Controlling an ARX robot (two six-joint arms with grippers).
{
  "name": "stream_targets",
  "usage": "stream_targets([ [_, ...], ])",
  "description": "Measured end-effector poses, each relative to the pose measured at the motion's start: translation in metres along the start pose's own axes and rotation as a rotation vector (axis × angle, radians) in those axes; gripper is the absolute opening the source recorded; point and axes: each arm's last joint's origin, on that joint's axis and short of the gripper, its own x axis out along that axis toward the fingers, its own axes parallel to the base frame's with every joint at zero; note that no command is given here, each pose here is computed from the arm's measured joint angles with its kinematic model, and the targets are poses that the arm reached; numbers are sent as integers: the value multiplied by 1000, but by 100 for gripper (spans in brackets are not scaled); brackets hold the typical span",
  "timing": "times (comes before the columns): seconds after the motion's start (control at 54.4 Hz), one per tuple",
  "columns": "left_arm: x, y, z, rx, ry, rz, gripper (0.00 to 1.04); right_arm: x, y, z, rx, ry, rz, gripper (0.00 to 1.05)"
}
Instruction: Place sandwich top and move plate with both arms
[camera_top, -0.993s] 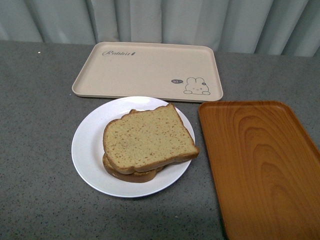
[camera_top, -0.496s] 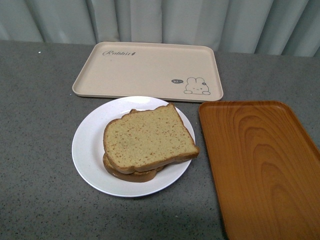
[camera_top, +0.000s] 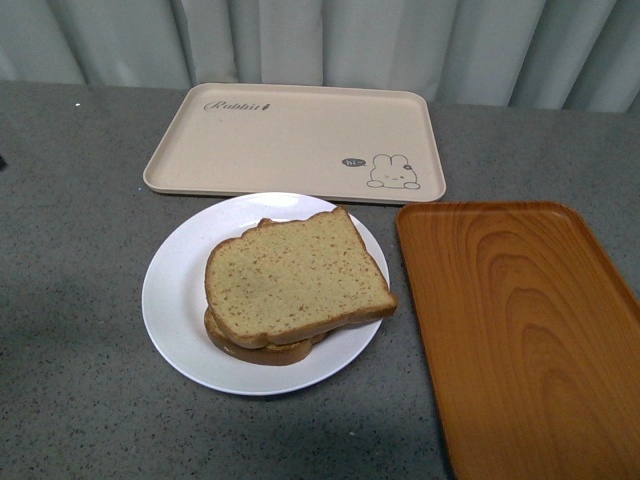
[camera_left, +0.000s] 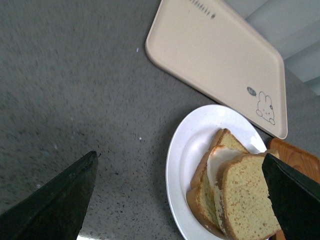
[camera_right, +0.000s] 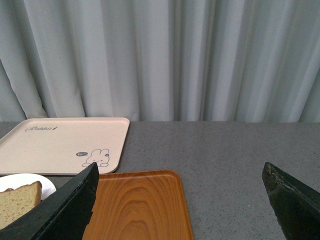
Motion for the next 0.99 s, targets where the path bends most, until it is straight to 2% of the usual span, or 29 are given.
stream_targets([
  [0.092, 26, 15, -6, -105, 101, 28, 98, 0, 0, 0, 0, 0, 0, 96],
  [0.239, 43, 22, -10, -197, 140, 62, 98, 0, 0, 0, 0, 0, 0, 96],
  [0.441, 53, 18, -13, -290, 178, 2, 98, 0, 0, 0, 0, 0, 0, 96],
  [0.993, 83, 0, -41, -303, 276, -33, 98, 0, 0, 0, 0, 0, 0, 96],
])
